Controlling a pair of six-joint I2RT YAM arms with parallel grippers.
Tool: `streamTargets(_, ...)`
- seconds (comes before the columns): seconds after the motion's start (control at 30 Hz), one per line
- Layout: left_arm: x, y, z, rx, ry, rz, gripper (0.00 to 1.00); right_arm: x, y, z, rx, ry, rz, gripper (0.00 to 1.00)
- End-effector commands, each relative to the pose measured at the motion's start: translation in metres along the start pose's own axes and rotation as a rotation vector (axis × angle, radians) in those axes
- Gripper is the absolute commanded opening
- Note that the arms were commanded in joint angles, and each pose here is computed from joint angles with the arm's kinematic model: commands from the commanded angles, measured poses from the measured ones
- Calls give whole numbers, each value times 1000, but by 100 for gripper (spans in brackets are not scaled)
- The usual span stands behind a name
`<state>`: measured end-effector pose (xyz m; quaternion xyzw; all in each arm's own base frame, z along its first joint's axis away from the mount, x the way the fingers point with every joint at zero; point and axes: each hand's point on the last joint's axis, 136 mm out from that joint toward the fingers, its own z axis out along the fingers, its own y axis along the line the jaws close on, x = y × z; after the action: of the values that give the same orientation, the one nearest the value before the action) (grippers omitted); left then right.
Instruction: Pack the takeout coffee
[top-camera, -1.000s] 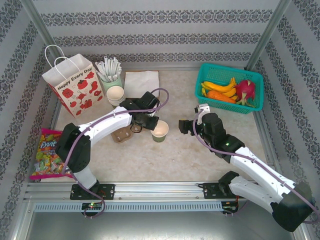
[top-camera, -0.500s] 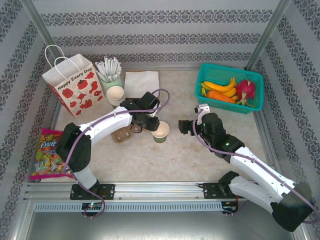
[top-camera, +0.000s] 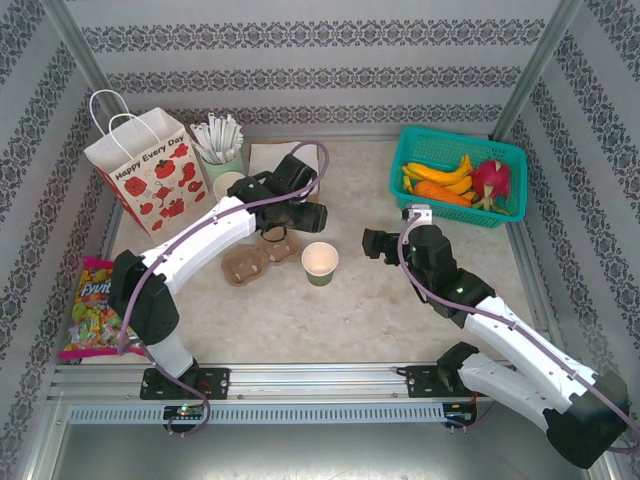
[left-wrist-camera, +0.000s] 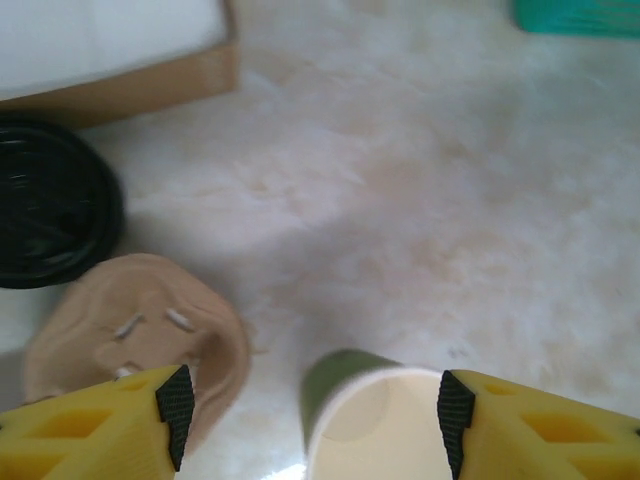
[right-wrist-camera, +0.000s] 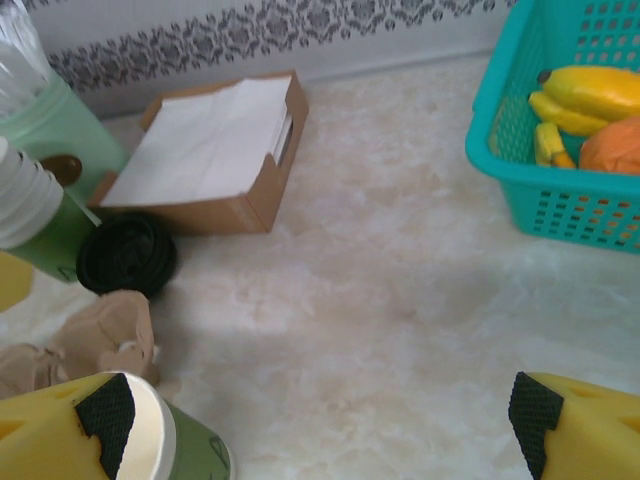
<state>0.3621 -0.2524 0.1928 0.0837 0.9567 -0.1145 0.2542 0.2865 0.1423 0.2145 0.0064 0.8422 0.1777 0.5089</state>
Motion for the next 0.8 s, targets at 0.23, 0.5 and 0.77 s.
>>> streamTargets(0.23,-12,57,59,-373,-11,-172,64,-2,1,3,-6,-21,60,98)
streamTargets(0.5,-25,79,96,-472,-2,-161,59,9,26,7,-121,65,-7,98)
streamTargets(0.77,-27,110,119,-553,3,-189,57,4,29,5,-132,54,-20,98)
